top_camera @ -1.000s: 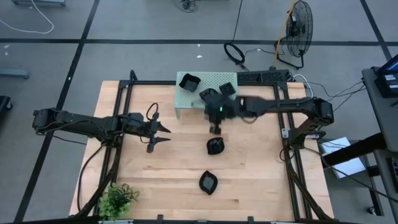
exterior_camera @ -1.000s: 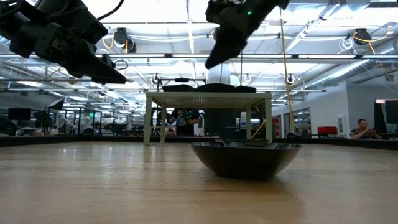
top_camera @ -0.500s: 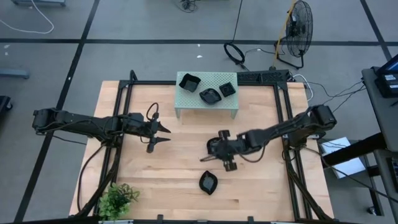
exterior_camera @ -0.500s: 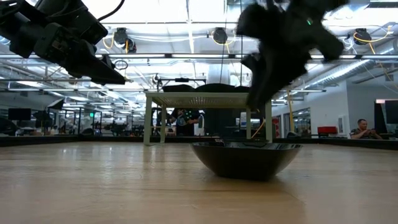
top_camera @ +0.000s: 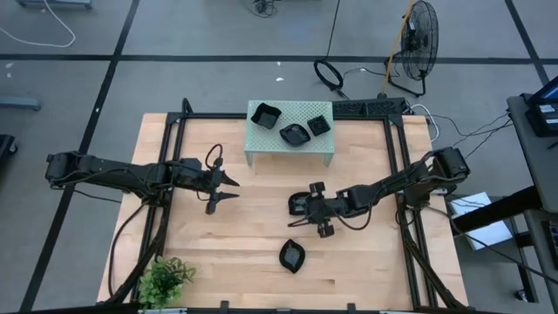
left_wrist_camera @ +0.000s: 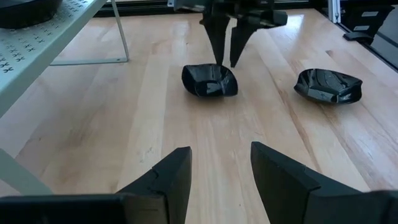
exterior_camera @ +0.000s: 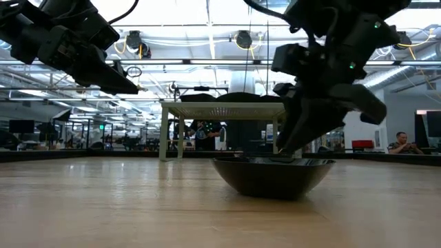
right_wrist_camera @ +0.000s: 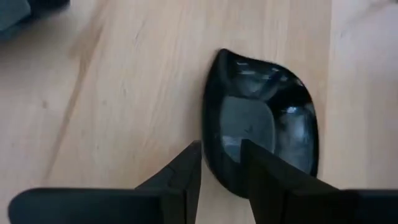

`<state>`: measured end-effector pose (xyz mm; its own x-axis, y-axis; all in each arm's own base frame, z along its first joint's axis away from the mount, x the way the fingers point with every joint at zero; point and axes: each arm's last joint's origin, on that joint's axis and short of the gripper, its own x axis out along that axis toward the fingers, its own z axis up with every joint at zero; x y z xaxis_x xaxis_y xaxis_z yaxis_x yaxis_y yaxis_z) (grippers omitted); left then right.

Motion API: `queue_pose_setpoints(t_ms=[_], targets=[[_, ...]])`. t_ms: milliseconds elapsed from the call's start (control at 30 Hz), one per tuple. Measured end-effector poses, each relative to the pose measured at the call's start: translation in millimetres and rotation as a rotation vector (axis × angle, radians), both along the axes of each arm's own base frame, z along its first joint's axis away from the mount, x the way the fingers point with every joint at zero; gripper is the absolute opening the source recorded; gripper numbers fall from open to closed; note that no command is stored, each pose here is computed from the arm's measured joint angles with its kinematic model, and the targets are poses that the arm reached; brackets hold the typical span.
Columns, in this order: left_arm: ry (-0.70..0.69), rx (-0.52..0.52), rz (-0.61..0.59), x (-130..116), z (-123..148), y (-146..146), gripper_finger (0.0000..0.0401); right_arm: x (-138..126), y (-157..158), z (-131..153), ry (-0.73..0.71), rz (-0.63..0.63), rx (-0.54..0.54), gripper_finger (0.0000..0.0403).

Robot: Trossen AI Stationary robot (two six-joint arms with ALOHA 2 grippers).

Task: Pick & Place Mini shaped plates
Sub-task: Stack the black leaf shaped plate on top of the other black leaf shaped plates on the shelf

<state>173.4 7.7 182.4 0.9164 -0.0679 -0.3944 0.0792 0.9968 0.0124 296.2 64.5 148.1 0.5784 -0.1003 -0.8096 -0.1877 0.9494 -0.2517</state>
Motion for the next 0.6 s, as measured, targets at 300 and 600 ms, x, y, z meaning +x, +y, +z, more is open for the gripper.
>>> queue_pose_setpoints(t_ms=[300,600], targets=[[-0.001,0.003,-0.001,0,0,0,0.017,2,0,-20,0.054,0.01,-0.018,0.0102],[-0.007,0.004,-0.001,0,1,0,0.017,10,2,-17,-0.024,0.05,-0.034,0.0067]])
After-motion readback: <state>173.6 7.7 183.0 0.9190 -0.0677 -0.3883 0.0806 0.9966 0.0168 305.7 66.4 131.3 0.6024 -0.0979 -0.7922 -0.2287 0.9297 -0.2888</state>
